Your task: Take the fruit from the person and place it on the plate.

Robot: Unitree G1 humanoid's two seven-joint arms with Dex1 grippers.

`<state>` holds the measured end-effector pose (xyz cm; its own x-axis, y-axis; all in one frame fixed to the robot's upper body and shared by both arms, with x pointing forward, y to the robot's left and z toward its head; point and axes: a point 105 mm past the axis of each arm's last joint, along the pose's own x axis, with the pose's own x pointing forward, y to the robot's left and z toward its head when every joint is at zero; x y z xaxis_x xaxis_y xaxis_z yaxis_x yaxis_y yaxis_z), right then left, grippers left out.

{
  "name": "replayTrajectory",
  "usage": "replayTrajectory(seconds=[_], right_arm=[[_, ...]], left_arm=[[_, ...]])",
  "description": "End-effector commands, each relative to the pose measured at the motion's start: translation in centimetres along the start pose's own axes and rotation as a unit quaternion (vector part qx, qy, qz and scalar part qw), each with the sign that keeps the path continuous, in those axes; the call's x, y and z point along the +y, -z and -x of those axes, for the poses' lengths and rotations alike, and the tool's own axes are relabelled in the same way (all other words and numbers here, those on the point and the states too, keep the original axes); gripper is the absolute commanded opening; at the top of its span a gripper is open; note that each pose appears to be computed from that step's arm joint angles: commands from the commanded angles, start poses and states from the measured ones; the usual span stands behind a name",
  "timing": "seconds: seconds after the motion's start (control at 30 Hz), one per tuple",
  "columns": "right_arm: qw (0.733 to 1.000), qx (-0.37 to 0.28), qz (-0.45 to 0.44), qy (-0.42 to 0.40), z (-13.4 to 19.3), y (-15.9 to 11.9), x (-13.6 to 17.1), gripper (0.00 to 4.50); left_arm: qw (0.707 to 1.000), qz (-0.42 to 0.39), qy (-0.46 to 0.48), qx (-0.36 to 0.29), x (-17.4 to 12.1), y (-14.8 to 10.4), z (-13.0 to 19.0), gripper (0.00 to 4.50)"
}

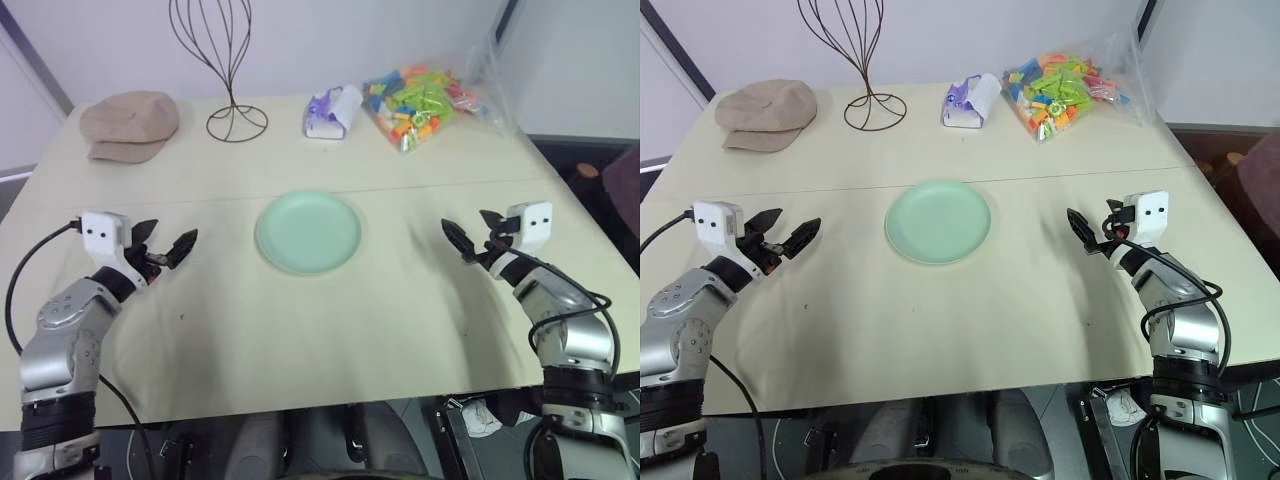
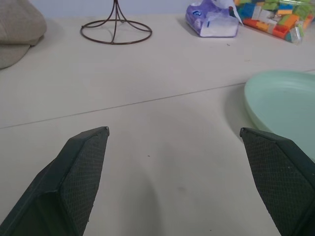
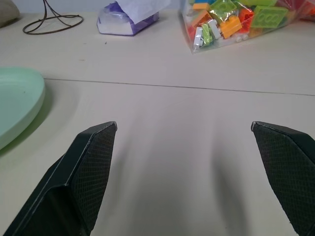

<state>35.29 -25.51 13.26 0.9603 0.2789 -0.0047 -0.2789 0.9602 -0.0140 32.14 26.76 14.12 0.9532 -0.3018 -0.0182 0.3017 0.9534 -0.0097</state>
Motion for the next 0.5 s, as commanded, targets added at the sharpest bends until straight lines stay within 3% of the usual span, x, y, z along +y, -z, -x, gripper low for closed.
replayTrajectory(seconds=[0.03,0.5], right_arm=[[0.999,-0.029,0.017,0.008,0.28,-1.76,-0.54,4.50],[1.000,-0.026,0.015,0.009,0.27,-1.56,-0.58,4.50]], left_arm=[[1.000,-0.005,0.009,-0.019,-0.13,-1.13,0.08,4.46],[1.000,-0.014,-0.006,-0.022,0.33,-1.22,0.26,4.46]])
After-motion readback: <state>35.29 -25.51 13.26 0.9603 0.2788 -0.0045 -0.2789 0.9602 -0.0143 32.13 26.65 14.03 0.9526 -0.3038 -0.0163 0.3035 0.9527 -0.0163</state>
